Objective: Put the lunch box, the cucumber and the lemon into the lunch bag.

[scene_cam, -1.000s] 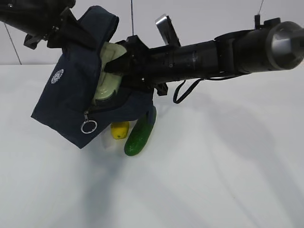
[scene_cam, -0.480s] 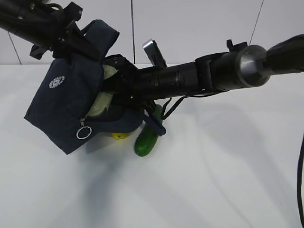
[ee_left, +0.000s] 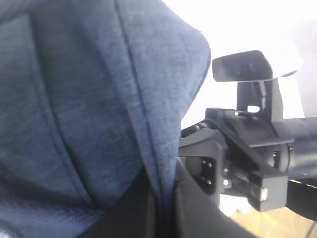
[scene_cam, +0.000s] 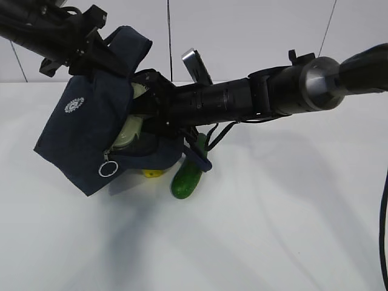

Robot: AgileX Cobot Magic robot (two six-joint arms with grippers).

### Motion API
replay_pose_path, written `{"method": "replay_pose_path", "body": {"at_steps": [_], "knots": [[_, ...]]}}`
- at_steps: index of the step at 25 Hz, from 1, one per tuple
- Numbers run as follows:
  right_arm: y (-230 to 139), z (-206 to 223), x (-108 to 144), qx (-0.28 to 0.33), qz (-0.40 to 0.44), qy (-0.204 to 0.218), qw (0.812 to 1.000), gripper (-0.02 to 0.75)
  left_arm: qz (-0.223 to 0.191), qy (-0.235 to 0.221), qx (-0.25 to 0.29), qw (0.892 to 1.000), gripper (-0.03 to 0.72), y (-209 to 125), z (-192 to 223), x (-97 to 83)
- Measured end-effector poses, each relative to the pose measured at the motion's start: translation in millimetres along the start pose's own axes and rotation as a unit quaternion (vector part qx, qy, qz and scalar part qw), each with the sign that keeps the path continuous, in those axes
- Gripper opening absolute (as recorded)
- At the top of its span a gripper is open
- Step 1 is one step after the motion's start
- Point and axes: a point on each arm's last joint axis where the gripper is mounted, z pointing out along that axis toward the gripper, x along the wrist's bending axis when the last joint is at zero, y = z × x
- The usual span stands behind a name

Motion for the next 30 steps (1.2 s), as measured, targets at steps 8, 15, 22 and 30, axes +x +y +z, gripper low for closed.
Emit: {"method": "replay_pose_path", "body": {"at_steps": [8, 15, 22, 30], "knots": [[2, 0, 3, -0.007, 0.007, 0.009, 1.000, 0.400, 0.000, 0.008, 0.003, 1.000, 0.006, 0, 4, 4.9], [0, 0, 6, 0.006, 0.007, 0.025, 1.000, 0.402, -0.008, 0.015, -0.003, 1.000, 0.006, 2, -1, 11.2], [-5, -2, 6, 0.036, -0.031, 0.031, 0.998, 0.402, -0.023, 0.017, 0.003, 1.000, 0.006, 4, -11, 22.7], [-6, -19, 22, 0.077, -0.105, -0.035, 0.991, 0.402, -0.057, 0.013, 0.011, 0.998, 0.005, 4, -27, 39.1]]}}
